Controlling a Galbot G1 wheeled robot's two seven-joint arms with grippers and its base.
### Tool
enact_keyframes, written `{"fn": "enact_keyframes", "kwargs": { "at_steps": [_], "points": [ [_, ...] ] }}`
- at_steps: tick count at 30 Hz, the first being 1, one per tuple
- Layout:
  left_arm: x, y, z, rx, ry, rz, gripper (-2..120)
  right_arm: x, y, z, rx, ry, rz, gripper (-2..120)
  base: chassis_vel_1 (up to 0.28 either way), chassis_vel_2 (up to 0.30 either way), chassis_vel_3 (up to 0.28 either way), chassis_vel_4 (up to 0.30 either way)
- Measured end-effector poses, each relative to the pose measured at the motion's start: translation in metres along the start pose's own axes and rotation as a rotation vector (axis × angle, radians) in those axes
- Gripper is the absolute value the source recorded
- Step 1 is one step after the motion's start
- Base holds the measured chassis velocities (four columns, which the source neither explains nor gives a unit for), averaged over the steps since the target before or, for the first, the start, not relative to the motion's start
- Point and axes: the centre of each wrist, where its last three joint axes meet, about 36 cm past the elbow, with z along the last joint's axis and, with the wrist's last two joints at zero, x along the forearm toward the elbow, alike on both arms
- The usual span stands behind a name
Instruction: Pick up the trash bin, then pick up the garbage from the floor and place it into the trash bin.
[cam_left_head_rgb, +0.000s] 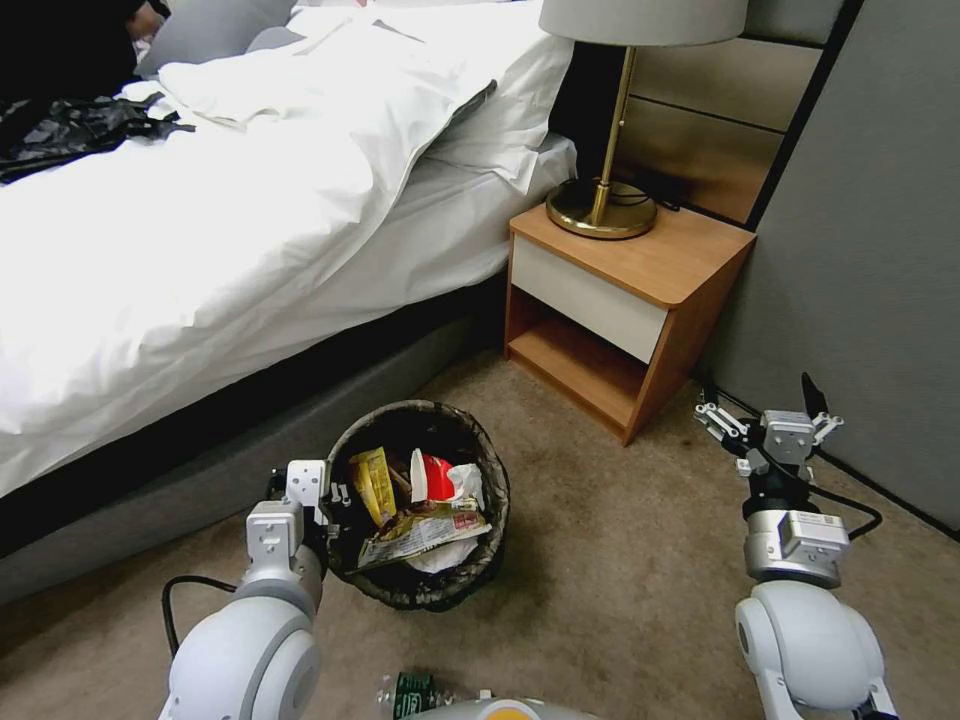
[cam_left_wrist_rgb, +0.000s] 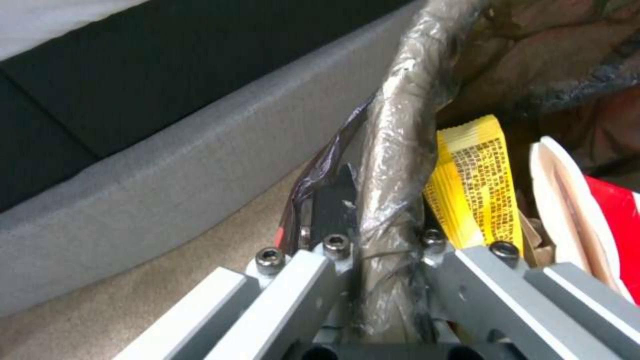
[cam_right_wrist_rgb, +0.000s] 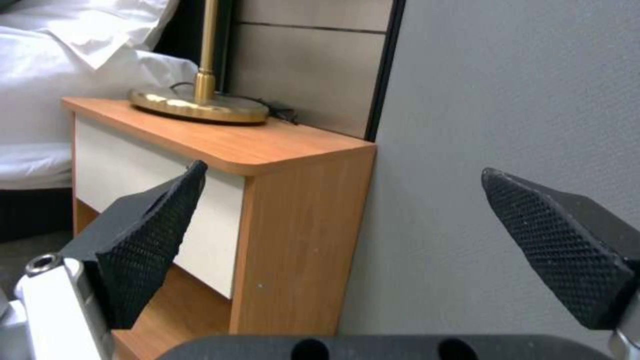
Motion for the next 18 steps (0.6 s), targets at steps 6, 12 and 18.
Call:
{"fn": "enact_keyframes", "kwargs": {
  "at_steps": [6,12,18],
  "points": [
    [0.0000,0.0003,0.0001,-0.005,0.000,0.002,0,0.0015,0.0050,-0.0003,-0.006,0.021,0.005,100,0.000,0.000,0.000,0.000],
    [0.0001,-0.0001,0.0004,-0.007,0.001,0.005,0,0.0018,0.0066,0.0000,-0.003,0.026,0.007,100,0.000,0.000,0.000,0.000],
    [0.0001,-0.0001,0.0006,-0.012,0.001,0.007,0,0.0017,0.0064,-0.0001,0.002,0.027,0.008,100,0.000,0.000,0.000,0.000]
  ]
}}
